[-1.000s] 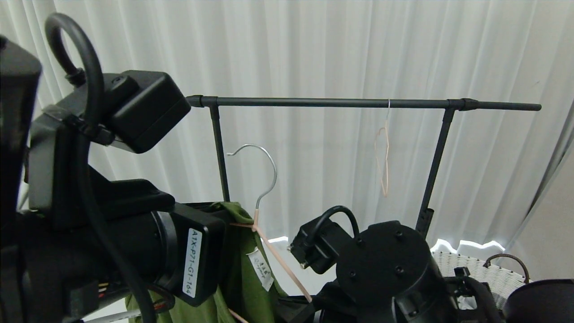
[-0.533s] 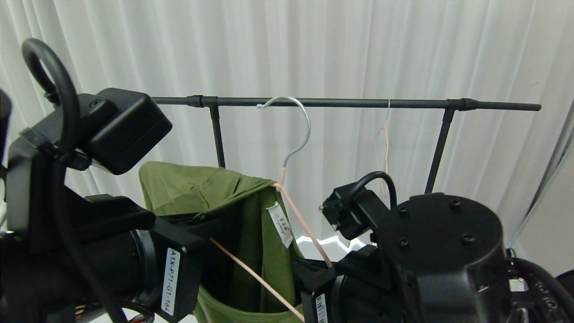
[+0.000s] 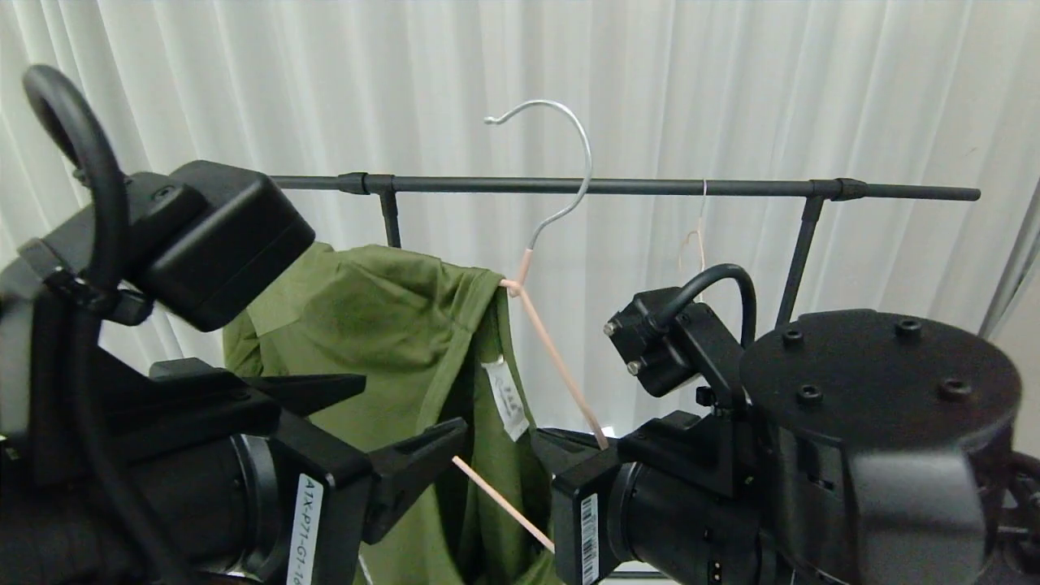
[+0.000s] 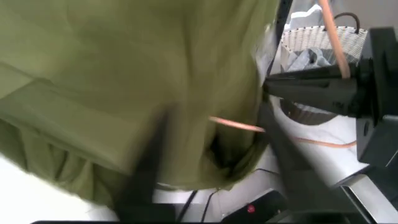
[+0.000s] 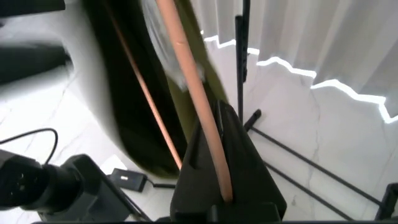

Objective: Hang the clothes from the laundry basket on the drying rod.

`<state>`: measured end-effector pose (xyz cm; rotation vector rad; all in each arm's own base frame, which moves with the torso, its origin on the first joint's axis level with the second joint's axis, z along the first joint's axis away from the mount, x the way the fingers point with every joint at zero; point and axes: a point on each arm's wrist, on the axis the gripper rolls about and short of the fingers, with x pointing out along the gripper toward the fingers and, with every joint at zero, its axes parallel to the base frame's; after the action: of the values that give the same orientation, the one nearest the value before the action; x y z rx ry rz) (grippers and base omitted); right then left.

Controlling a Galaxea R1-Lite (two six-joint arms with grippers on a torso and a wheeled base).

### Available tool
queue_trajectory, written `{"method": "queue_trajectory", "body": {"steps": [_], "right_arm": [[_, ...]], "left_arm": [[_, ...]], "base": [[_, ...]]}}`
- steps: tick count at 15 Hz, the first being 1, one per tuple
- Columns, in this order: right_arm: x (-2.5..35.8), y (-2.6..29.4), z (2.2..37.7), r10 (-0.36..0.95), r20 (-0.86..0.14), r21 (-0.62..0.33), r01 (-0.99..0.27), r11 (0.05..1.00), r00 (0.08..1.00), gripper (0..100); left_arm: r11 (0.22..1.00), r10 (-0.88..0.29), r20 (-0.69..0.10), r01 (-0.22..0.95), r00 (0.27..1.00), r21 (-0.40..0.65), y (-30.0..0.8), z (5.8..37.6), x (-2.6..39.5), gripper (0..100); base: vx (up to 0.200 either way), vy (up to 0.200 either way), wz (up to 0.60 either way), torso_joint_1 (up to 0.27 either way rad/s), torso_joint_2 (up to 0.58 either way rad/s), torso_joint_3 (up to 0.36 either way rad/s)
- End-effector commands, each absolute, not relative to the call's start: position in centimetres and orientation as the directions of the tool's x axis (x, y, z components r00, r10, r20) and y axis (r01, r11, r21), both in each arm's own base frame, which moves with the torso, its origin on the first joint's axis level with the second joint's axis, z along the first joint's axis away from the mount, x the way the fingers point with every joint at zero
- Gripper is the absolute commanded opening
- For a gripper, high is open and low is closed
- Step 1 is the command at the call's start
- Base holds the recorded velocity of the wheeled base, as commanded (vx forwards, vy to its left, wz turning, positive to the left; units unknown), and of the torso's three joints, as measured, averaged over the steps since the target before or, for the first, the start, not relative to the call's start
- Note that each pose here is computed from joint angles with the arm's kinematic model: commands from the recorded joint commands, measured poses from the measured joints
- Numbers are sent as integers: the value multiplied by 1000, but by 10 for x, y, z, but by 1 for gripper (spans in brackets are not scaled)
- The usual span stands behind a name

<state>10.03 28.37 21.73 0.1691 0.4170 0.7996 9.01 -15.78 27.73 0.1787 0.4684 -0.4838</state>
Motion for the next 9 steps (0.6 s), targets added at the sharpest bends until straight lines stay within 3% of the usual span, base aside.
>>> {"method": "queue_trajectory", "body": {"steps": [1, 5, 9], "right_arm": [[100, 281, 219, 720, -290, 300, -654, 694, 631, 0], [100, 271, 221, 706, -286, 267, -654, 708, 648, 0], [89, 240, 201, 695, -348, 148, -695, 704, 629, 0]], "left_arm": [[873, -411, -462, 486, 786, 51, -150, 278, 86, 100], [837, -424, -430, 527, 797, 150, -110, 271, 67, 100], [741, -513, -323, 600, 795, 301, -68, 284, 46, 100]], "base": [[0, 0, 0, 0, 0, 0], [0, 0, 0, 0, 0, 0], [0, 0, 0, 0, 0, 0]]}}
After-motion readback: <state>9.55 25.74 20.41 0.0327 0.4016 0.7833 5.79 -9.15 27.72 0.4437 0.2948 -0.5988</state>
